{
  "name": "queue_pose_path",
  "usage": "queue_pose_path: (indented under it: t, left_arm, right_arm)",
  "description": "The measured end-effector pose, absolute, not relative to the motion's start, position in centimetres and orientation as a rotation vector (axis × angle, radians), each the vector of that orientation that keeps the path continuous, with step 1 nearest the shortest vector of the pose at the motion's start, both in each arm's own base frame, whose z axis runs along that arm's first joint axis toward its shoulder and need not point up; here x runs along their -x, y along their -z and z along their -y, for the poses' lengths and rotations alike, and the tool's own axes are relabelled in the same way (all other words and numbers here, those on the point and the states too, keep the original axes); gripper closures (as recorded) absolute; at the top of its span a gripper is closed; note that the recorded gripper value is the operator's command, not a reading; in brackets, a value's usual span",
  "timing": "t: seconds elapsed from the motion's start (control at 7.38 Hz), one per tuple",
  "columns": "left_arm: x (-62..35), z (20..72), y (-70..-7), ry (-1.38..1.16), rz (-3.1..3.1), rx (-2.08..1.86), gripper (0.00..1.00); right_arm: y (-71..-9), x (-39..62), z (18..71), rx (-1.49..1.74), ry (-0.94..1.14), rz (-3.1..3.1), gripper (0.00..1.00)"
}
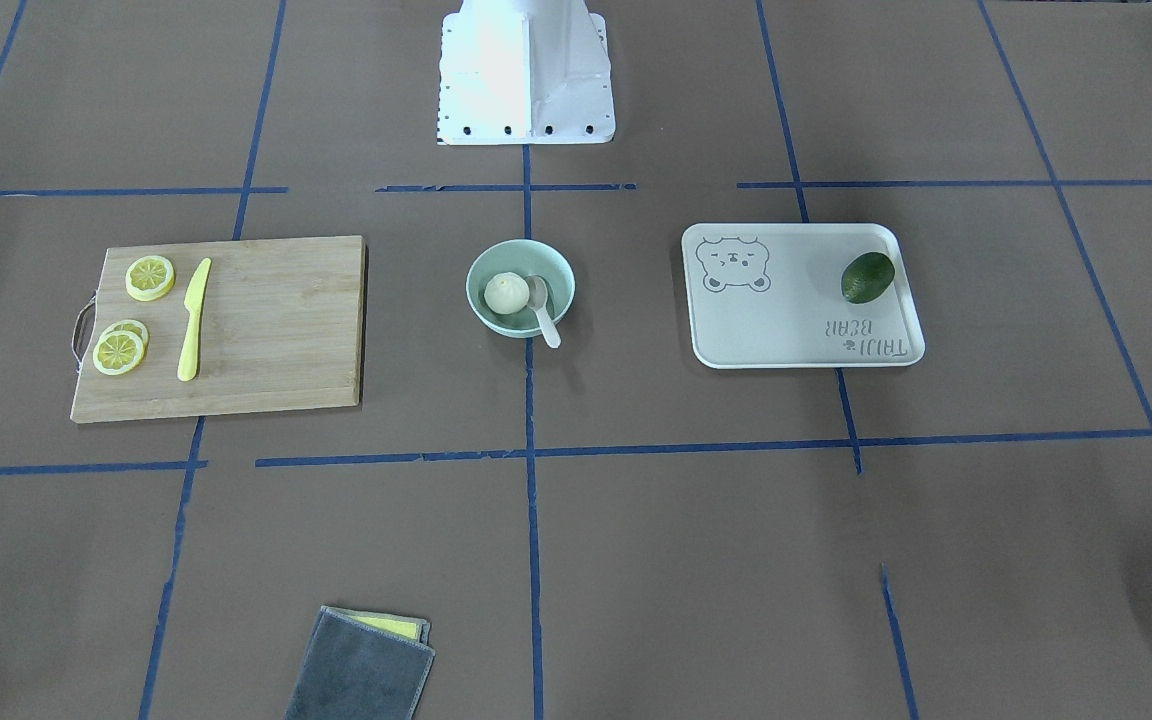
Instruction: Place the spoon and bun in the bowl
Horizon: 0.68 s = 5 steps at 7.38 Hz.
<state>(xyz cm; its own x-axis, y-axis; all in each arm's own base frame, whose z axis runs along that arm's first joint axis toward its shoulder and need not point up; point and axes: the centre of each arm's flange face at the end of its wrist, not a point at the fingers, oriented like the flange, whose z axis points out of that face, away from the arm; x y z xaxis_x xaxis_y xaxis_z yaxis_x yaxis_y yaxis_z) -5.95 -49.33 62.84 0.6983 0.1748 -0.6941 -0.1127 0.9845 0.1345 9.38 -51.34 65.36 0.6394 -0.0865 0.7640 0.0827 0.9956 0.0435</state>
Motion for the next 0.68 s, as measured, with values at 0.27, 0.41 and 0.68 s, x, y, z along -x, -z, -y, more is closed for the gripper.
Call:
queue_pose_path:
  t: [0.27,0.41,0.68]
  left_arm:
    - [6.0,49.2,-63.0,-0.16,-0.782,-0.081,0.0]
    - [6.0,49.1,-63.0,-0.16,-0.782,-0.081,0.0]
    - [6.0,49.1,-63.0,-0.158,-0.782,-0.08,0.0]
  right_arm:
    - [-65.6,-10.3,50.9,-0.008,0.053,0.867,0.0]
    - [-65.8,-10.4,50.8,-0.038,0.056,0.857,0.0]
    - [-66.8,-10.5,49.7,-0.07,0.039,0.842,0.0]
